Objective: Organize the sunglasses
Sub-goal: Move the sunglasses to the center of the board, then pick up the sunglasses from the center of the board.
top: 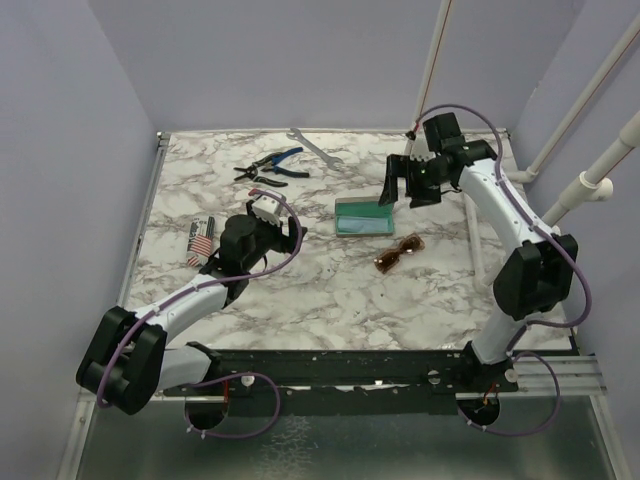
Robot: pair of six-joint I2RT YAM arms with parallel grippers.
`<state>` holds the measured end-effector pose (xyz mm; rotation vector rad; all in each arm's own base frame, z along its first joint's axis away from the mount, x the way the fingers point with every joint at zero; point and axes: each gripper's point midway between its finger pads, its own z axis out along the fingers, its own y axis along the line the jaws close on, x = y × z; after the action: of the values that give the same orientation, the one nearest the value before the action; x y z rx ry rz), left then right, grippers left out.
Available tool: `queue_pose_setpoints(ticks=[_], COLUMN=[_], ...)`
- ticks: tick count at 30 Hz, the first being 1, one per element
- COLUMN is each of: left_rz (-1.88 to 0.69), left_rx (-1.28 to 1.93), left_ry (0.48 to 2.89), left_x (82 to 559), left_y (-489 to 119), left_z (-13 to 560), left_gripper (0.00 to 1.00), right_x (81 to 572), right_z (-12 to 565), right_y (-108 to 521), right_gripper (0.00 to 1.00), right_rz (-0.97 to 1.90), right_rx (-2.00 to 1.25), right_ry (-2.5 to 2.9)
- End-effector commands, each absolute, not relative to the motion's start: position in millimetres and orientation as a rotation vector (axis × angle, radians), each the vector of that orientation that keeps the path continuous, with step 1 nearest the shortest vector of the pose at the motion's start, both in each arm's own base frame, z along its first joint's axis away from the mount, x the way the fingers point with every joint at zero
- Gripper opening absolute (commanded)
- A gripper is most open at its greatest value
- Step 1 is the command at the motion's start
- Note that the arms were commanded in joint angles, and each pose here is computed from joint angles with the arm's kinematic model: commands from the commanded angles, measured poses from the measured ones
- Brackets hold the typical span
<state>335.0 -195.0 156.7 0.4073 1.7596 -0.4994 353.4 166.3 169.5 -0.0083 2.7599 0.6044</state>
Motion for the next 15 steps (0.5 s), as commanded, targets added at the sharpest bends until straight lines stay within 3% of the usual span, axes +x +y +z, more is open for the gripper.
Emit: queue_pose_setpoints(ticks=[1,4,6,11,15], left_rz=[-0.469,-0.501,-0.524,-0.603,-0.632], left_rx=[0.429,0.498,0.534,0.523,0.498], left_ry=[1.709,1.691,1.678,1.686,1.701], left_x=[335.3,328.4,322.1,307.8,301.8], left_y=[-190.1,-197.1,-200.2,-199.0,-196.5], left_z=[165.6,165.6,165.4,162.1,154.1], left_gripper=[0.83,0.87,0.89,0.99,0.99], right_x=[397.2,396.5,396.6,351.1,321.4], right_z=[213.5,215.6,210.3,145.2,99.4], right_y=[159.5,169.6,164.1,134.2,107.5], right_gripper=[0.92,0.99,1.0,1.0,1.0], right_rz=[0.446,0.353,0.247,0.23,0.256], right_rx=[-0.653,-1.156,-1.297,-1.754,-1.975], right_ry=[2.294,1.87,1.744,1.826,1.952])
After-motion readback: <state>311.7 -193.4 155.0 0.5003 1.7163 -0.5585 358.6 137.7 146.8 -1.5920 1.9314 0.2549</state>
